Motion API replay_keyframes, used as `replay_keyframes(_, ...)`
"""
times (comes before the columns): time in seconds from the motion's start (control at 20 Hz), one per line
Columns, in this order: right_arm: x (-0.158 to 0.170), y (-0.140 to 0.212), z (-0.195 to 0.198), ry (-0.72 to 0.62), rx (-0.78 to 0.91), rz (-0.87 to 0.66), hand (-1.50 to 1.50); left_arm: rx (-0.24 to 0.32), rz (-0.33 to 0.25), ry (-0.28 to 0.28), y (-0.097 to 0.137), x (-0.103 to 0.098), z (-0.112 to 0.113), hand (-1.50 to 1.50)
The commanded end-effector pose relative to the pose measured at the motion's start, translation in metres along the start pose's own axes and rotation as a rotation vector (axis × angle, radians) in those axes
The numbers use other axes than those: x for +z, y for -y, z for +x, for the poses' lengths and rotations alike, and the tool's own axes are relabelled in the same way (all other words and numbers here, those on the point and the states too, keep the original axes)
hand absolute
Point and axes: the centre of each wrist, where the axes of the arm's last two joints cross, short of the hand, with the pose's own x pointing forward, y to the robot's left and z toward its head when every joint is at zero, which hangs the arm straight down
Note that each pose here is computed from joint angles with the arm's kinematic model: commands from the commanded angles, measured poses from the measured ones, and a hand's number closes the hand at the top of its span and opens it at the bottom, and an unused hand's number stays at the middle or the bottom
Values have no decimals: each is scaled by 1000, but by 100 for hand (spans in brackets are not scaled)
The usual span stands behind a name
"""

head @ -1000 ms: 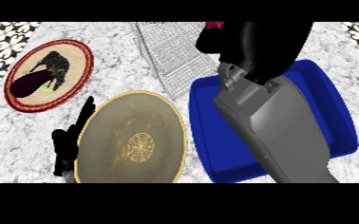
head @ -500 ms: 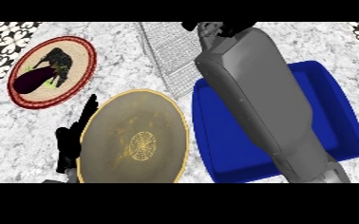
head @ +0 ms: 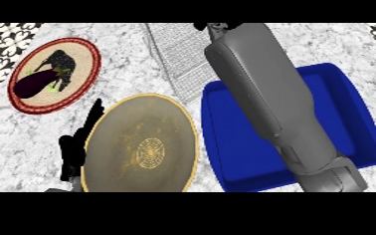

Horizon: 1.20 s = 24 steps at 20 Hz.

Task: Pick the cupcake from the tray and place it in the tiered basket

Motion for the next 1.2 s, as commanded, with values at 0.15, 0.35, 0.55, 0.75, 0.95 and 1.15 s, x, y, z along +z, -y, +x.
replay_keyframes(0.15, -19, -11, -15, -276, -335, 59, -150, 1, -54, -37, 16, 5, -8, 0)
replay_keyframes(0.35, -23, -6, -19, -255, -509, 45, -150, -1, -51, -45, 18, 5, -14, 0)
replay_keyframes(0.55, -23, -19, -28, -243, -655, -16, -150, 2, -58, -44, 18, 9, -16, 0)
replay_keyframes(0.75, -23, -13, -21, -200, -779, -139, -150, 16, -24, -28, 17, 3, -2, 0)
replay_keyframes(0.95, -26, -1, -20, -201, -815, -306, -150, -1, 7, -79, 6, 4, -17, 0)
replay_keyframes(1.15, -37, 14, -37, -303, -810, -376, -150, 6, 38, -113, -9, 15, -22, 0)
